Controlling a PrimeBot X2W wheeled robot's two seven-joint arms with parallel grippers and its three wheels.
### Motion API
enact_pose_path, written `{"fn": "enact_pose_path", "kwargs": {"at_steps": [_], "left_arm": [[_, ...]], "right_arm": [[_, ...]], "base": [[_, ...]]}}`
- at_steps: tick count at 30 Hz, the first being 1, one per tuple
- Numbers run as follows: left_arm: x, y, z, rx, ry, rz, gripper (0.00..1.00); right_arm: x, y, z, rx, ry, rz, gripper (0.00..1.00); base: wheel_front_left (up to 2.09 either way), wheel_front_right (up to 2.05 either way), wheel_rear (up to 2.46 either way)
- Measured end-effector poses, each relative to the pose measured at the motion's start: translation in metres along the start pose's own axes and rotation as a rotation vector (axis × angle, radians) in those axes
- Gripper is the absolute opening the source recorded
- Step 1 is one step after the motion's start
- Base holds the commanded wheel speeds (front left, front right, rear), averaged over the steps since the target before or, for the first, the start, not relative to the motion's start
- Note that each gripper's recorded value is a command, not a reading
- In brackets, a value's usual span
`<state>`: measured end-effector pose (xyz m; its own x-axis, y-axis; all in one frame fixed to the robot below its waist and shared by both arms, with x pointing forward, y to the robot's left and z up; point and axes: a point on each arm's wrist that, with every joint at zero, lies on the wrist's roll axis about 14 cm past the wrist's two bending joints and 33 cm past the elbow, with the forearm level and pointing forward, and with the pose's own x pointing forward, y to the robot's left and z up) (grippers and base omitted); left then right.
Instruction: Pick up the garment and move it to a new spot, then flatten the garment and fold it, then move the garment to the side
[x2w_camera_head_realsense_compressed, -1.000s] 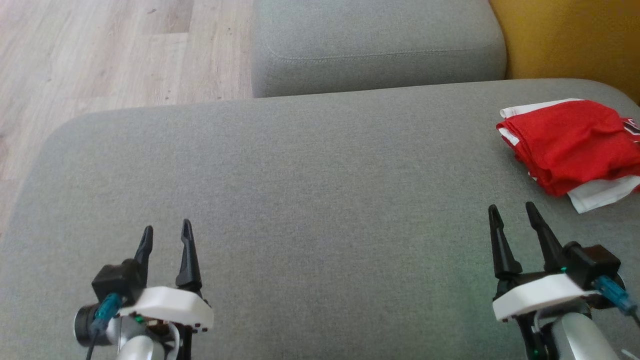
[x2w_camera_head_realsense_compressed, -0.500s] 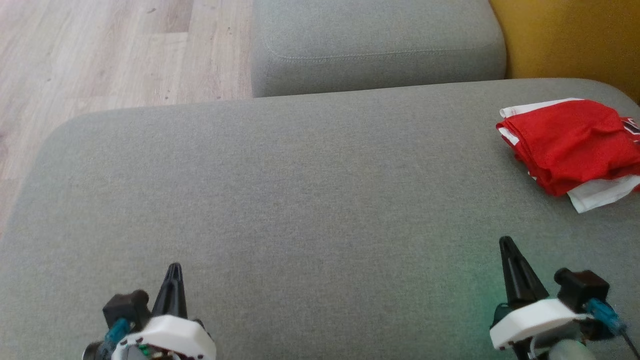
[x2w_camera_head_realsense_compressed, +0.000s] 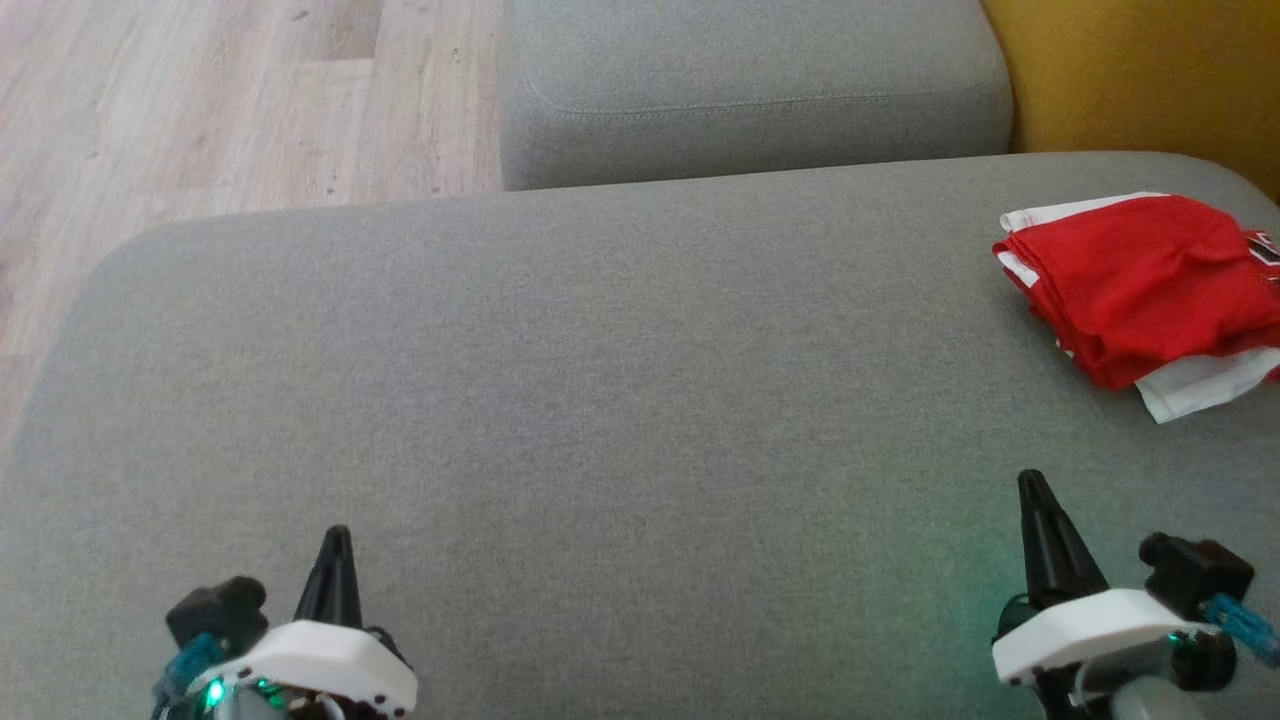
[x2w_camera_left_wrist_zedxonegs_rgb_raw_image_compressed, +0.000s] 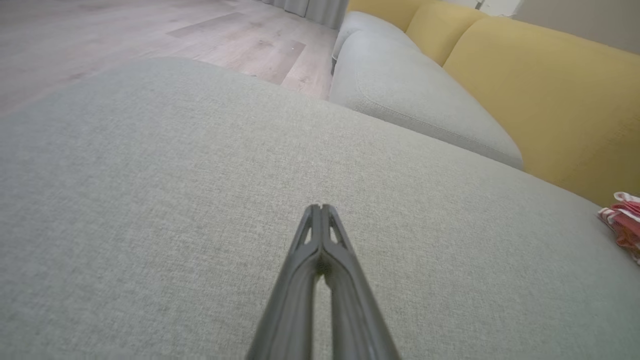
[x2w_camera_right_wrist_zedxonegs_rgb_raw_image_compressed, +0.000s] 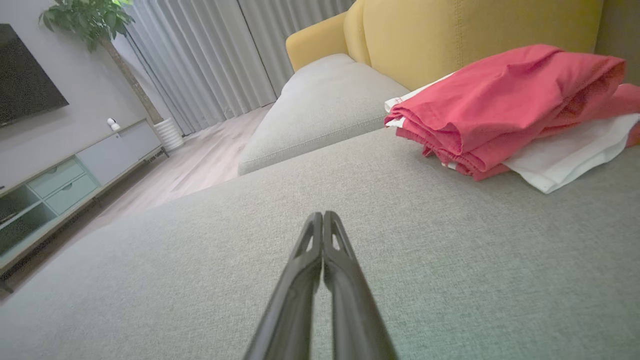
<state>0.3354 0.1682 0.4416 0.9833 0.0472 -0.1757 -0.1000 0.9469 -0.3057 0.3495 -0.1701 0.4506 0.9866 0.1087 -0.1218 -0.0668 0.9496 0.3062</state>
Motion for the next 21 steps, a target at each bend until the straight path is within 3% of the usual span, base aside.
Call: {"fn": "enact_pose_path", "kwargs": {"at_steps": [21], "left_arm": [[0.0077, 0.0059, 0.0032, -0.241, 0.033, 0.022, 0.00]], "right_arm": [[0.0022, -0.0102, 0.0033, 0.244, -0.004, -0.062, 0.00]], "base": [[0.00, 0.00, 0.00]]}}
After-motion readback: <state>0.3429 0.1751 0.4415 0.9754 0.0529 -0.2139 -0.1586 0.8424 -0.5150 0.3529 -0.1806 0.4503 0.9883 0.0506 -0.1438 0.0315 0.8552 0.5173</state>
